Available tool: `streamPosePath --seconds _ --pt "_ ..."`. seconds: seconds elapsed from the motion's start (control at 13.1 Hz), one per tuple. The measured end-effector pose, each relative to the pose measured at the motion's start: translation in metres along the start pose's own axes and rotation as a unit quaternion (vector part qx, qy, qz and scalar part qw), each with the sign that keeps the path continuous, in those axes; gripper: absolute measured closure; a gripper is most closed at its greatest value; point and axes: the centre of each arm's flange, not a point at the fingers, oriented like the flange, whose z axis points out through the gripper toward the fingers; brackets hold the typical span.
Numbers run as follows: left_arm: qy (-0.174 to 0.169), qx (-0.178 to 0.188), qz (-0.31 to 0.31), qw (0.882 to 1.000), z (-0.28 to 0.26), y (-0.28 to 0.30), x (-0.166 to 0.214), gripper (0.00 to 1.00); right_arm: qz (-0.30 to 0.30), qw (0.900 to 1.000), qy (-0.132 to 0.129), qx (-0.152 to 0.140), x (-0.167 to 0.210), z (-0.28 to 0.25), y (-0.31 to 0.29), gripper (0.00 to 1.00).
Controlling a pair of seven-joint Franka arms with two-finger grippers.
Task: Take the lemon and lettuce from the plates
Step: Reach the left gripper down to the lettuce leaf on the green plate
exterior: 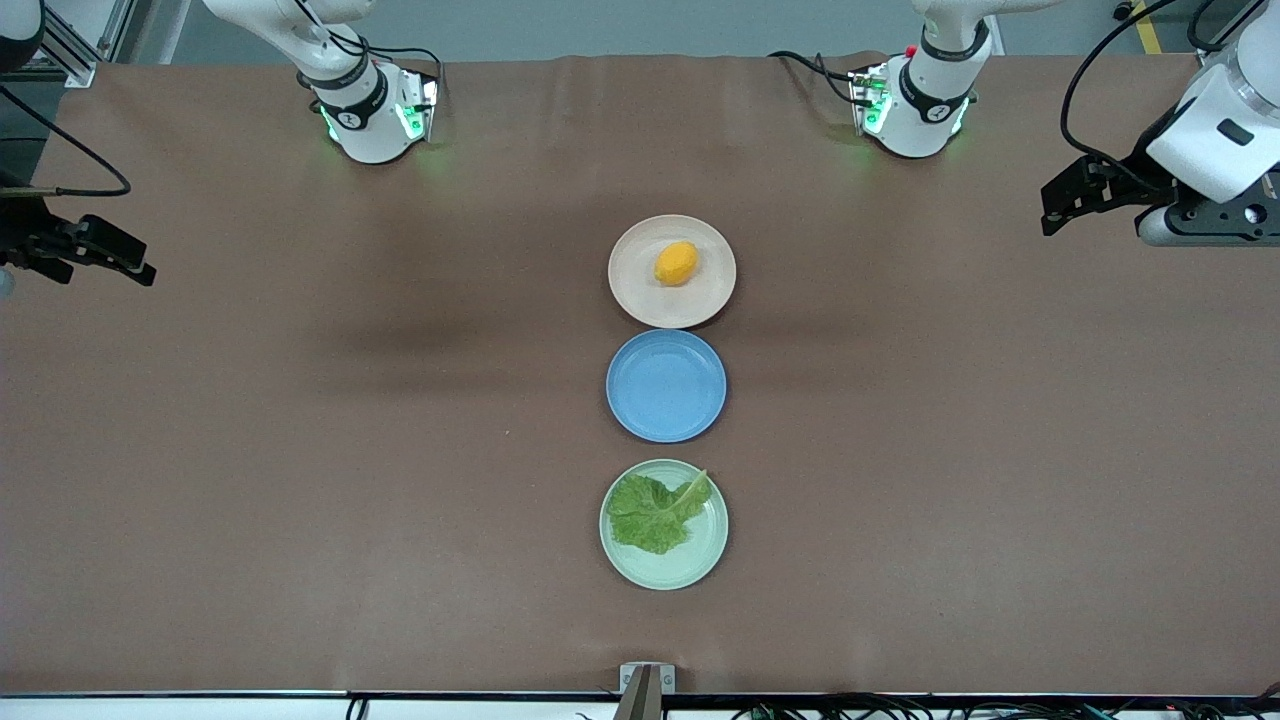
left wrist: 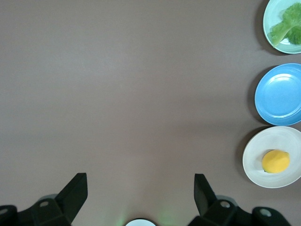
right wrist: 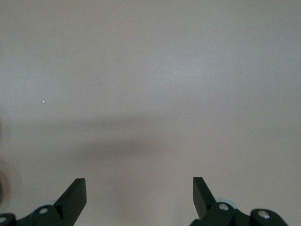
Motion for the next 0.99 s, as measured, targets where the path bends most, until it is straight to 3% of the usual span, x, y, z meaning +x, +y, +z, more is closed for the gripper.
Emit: streamPosePath --seconds 0.23,0.46,0.69,0.99 --pt "0.004 -0.001 0.002 1.000 0.001 0.002 0.003 0.00 -0.004 1.000 0.000 0.000 0.000 0.000 0.000 0.00" --pt "0.025 -0.009 0.022 0.999 0.021 0.021 0.029 0.00 -0.005 1.000 -0.002 0.000 0.000 0.001 0.000 0.00" --pt "0.022 -0.029 0.068 0.997 0.073 0.075 0.076 0.00 -0.006 1.000 -0.003 0.000 -0.001 0.001 0.000 0.00" --pt "0.061 -0.067 0.123 0.988 0.172 0.165 0.132 0.00 -0.006 1.000 -0.007 0.001 -0.002 0.002 0.000 0.00"
